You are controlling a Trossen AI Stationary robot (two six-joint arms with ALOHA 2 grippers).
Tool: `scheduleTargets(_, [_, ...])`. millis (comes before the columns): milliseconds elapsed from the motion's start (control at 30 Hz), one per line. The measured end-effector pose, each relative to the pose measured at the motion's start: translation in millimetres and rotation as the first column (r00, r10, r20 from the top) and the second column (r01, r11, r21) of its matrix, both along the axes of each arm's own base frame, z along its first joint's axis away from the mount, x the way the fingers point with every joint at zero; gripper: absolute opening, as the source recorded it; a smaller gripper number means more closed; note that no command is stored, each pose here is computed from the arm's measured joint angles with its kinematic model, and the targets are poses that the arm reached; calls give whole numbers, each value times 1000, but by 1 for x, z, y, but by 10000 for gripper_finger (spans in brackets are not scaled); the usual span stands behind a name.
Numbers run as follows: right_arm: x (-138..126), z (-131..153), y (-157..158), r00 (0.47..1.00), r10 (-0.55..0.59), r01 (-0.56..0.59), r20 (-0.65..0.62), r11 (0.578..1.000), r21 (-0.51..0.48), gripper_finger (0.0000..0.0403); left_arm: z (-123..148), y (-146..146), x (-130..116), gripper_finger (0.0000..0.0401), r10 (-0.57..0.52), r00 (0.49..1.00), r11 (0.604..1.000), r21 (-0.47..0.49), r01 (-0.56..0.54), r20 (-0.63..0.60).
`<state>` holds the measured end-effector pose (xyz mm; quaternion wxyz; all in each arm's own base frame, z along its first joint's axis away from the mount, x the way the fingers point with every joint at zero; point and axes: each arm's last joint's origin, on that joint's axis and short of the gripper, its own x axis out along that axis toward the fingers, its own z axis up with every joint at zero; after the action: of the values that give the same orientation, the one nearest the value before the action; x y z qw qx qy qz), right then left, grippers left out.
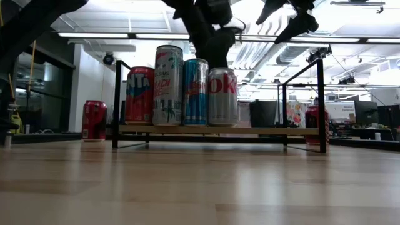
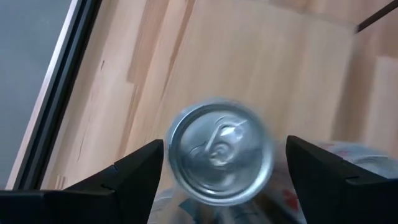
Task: Place canned beverage on shelf
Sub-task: Put the top red-silver soda can on the shelf aligned with the other red-silver soda can
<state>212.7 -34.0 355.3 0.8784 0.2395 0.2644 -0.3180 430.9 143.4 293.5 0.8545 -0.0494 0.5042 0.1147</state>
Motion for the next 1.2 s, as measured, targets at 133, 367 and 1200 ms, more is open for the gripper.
scheduleTargets(133, [1,1,0,1000,0,0,9,1000,-2,392,25,-2,-2,283,-11,999,1000,-16,11,51])
scheduleTargets(367, [2,3,-2,998,-51,53,45,998,-30,392,80,-9,-28,283,-18,997,1000,-8,18,77])
scheduleTargets(1200, [7,7,-2,997,-4,9,83,998,-57,392,88,-89,-216,282,67,636,991,-124,45,769])
